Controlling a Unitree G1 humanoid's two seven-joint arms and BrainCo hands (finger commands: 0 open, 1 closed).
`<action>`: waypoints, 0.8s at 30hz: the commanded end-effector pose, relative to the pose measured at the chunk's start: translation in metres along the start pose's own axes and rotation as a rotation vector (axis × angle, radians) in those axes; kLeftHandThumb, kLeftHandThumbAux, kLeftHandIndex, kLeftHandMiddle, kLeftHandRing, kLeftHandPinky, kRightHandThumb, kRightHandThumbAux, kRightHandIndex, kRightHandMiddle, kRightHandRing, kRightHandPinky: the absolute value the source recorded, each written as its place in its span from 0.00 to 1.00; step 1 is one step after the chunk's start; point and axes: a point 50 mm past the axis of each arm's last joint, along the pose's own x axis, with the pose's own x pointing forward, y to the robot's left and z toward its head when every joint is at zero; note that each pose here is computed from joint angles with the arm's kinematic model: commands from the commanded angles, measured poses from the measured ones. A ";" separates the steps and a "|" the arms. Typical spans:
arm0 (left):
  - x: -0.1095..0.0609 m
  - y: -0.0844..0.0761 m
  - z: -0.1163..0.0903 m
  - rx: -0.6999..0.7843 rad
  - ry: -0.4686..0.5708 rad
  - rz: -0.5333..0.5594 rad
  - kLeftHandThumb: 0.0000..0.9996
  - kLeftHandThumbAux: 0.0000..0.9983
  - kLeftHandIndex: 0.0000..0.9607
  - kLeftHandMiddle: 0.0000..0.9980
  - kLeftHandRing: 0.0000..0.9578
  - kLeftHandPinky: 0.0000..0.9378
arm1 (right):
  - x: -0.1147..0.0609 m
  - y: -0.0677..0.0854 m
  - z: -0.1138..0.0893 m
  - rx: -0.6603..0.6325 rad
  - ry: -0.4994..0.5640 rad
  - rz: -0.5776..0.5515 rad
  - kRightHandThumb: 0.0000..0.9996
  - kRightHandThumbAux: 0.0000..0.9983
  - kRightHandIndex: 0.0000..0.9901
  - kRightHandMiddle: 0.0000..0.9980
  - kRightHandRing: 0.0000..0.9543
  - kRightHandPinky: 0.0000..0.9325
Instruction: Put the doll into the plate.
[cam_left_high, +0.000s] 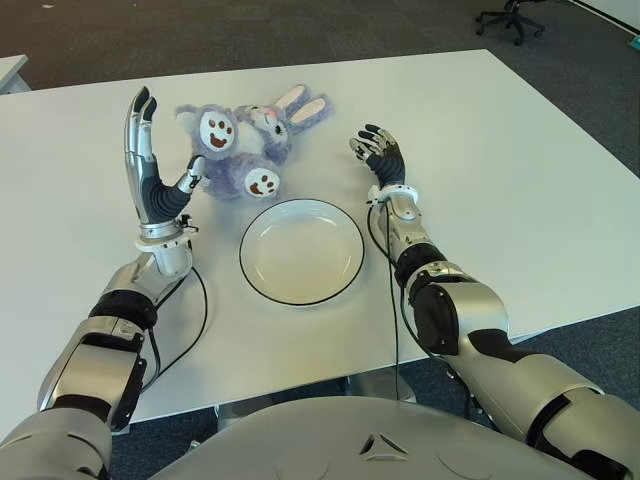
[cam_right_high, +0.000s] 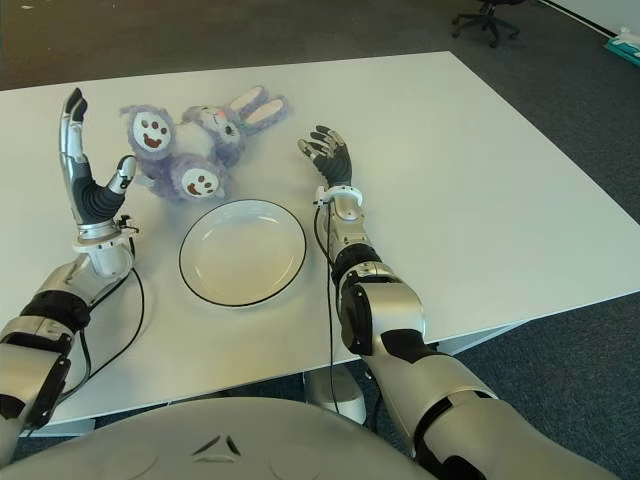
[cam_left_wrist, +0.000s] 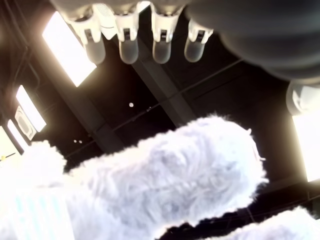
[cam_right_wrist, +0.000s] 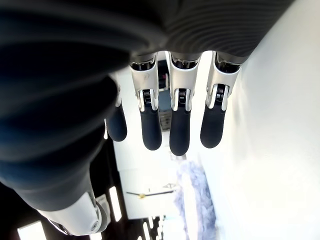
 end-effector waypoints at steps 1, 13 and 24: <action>-0.049 -0.009 -0.009 0.080 0.146 -0.153 0.27 0.22 0.00 0.05 0.04 0.05 | -0.036 -0.011 -0.073 0.018 0.324 -0.051 0.31 0.79 0.20 0.25 0.27 0.29; -0.035 -0.031 0.000 0.029 0.124 -0.164 0.30 0.23 0.00 0.07 0.07 0.10 | -0.036 -0.010 -0.073 0.021 0.324 -0.053 0.32 0.79 0.20 0.25 0.27 0.29; -0.033 -0.038 0.006 -0.048 0.122 -0.179 0.36 0.24 0.00 0.08 0.08 0.10 | -0.036 -0.011 -0.073 0.020 0.323 -0.054 0.32 0.79 0.20 0.24 0.27 0.29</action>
